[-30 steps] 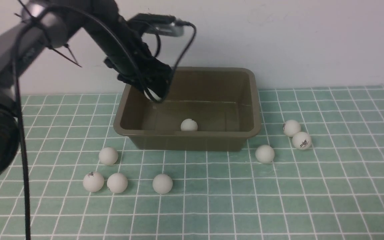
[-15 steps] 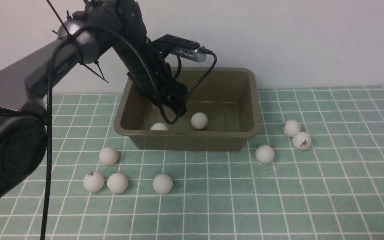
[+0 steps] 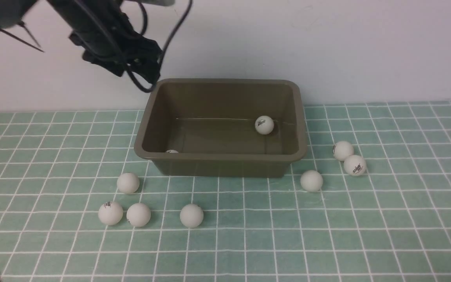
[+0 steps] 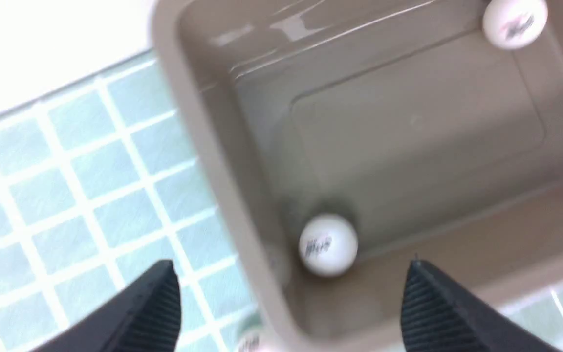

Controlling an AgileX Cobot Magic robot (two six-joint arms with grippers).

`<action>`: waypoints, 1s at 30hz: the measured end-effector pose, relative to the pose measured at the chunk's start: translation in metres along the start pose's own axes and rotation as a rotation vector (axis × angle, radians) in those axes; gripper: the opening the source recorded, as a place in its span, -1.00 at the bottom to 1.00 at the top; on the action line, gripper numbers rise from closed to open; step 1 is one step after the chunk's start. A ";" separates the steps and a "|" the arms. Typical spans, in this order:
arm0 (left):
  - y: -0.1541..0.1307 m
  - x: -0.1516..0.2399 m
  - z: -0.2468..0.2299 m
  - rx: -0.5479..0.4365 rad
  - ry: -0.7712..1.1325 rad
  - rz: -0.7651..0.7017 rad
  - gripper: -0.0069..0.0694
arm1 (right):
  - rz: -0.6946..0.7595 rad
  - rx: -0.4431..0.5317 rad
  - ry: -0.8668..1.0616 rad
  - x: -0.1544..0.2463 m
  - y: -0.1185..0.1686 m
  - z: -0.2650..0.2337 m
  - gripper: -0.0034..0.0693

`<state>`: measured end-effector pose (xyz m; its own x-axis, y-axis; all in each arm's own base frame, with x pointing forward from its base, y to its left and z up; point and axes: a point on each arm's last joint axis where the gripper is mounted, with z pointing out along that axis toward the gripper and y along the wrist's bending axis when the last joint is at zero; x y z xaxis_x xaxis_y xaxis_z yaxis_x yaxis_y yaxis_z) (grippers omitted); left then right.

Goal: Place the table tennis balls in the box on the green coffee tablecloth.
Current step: 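Reach for and grasp a ping pong ball on the table beside the basket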

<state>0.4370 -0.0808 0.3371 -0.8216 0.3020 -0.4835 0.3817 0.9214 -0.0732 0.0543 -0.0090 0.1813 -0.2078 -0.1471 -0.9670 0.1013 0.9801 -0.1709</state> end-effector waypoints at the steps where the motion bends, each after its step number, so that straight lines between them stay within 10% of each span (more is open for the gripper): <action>1: 0.001 0.004 -0.002 -0.001 0.009 -0.006 0.60 | 0.000 0.000 0.000 0.000 0.000 0.000 -0.95; 13: 0.010 0.090 0.038 0.055 0.292 -0.069 0.60 | 0.000 0.000 0.000 0.000 0.000 0.000 -0.95; 30: 0.016 0.112 0.078 0.021 0.159 0.132 0.60 | 0.000 0.000 0.000 0.000 0.000 0.000 -0.95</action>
<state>0.3843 -0.0519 0.2135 -0.8199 0.4557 -0.3465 0.4975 0.8666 -0.0374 0.0543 -0.0090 0.1813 -0.2078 -0.1471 -0.9670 0.1013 0.9801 -0.1709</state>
